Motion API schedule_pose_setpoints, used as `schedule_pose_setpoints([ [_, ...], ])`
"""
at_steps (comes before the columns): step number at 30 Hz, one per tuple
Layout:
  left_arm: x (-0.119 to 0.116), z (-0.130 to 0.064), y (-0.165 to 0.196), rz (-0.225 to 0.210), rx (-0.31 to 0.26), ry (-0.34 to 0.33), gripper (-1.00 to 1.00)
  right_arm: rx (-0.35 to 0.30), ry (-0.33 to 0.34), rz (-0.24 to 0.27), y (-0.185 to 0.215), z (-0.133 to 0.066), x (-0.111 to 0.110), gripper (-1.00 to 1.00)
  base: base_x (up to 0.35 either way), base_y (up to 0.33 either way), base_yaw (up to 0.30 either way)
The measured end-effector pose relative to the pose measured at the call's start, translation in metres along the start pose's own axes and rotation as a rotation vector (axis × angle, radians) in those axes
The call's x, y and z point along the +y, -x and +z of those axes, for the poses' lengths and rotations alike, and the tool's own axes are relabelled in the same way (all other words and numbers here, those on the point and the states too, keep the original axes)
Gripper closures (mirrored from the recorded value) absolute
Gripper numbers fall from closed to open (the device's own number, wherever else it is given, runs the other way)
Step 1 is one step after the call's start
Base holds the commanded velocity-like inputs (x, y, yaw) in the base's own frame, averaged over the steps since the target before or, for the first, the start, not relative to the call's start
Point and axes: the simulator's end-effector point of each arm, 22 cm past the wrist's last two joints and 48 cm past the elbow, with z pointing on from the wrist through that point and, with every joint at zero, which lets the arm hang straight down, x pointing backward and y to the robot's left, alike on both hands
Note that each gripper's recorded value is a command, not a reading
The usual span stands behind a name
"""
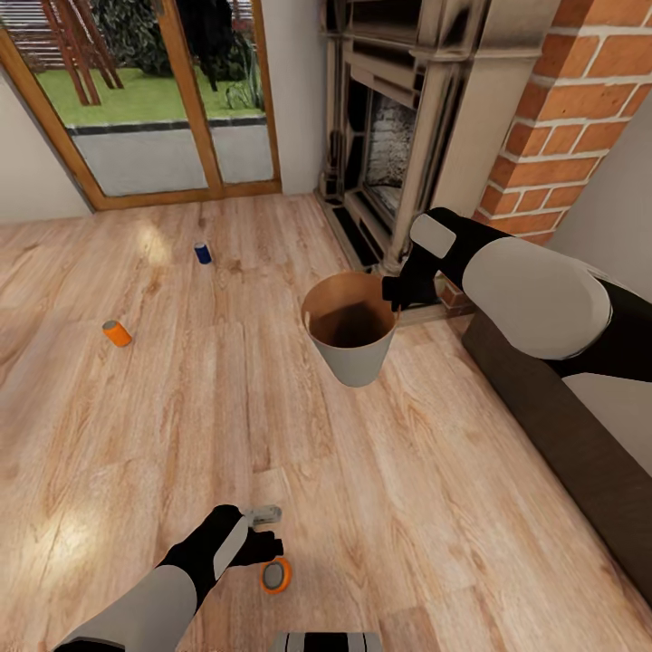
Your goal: Put the three can of soda from the living room inside the tash can in the kitchen.
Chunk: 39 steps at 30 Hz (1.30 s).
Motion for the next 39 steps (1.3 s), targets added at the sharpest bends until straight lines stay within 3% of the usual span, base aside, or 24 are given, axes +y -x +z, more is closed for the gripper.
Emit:
schedule_pose_setpoints([
  [28, -0.009, 0.002, 0.004, 0.004, -0.002, -0.016, -1.0, 0.018, -0.002, 0.005, -0.004, 0.013, -0.004, 1.0, 0.0, 0.0, 0.076],
  [39, -0.02, -0.005, 0.022, 0.01, -0.034, -0.034, -1.0, 0.016, -0.019, 0.003, -0.003, 0.014, -0.011, 1.0, 0.0, 0.0, -0.138],
])
